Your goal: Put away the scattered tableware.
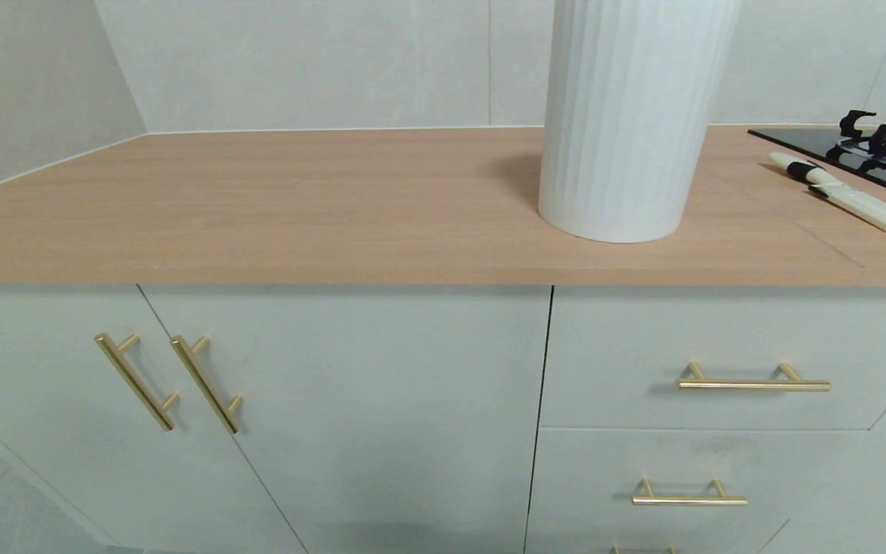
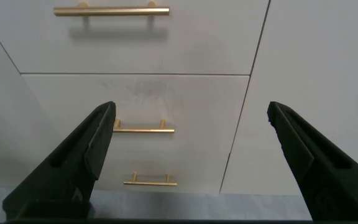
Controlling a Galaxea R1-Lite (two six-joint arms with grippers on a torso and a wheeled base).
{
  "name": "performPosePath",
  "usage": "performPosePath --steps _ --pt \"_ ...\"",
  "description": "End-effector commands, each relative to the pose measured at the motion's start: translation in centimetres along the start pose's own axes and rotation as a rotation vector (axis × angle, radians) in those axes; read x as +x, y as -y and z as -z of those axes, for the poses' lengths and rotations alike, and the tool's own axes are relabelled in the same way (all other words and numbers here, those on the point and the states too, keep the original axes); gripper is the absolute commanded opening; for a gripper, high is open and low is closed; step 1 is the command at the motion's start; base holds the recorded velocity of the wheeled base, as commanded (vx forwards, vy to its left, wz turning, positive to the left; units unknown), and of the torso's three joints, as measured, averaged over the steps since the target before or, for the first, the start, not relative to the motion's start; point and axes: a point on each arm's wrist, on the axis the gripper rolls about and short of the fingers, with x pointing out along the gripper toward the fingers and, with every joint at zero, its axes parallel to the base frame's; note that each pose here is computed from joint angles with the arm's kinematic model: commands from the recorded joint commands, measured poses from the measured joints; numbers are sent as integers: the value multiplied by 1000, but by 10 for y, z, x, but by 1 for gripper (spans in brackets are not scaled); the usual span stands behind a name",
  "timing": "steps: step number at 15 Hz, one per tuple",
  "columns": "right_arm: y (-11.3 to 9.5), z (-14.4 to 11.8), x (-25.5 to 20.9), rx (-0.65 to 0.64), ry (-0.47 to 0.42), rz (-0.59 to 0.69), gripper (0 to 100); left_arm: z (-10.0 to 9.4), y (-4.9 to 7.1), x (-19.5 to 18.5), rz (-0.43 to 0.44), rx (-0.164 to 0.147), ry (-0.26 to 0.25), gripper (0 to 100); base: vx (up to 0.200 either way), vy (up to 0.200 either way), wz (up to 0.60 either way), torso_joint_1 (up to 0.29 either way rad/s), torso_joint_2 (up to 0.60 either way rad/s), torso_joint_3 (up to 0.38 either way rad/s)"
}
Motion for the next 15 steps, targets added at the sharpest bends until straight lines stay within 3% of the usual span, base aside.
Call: performPosePath --steps 1,12,15 --pt "0 0 0 0 -2 0 100 0 0 0 0 0 -1 100 0 0 0 0 0 0" --pt "0 0 0 0 -2 -1 100 0 0 0 0 0 -1 100 0 0 0 0 0 0" --pt "0 0 0 0 -2 0 100 0 0 0 0 0 -1 100 0 -200 0 -1 7 7"
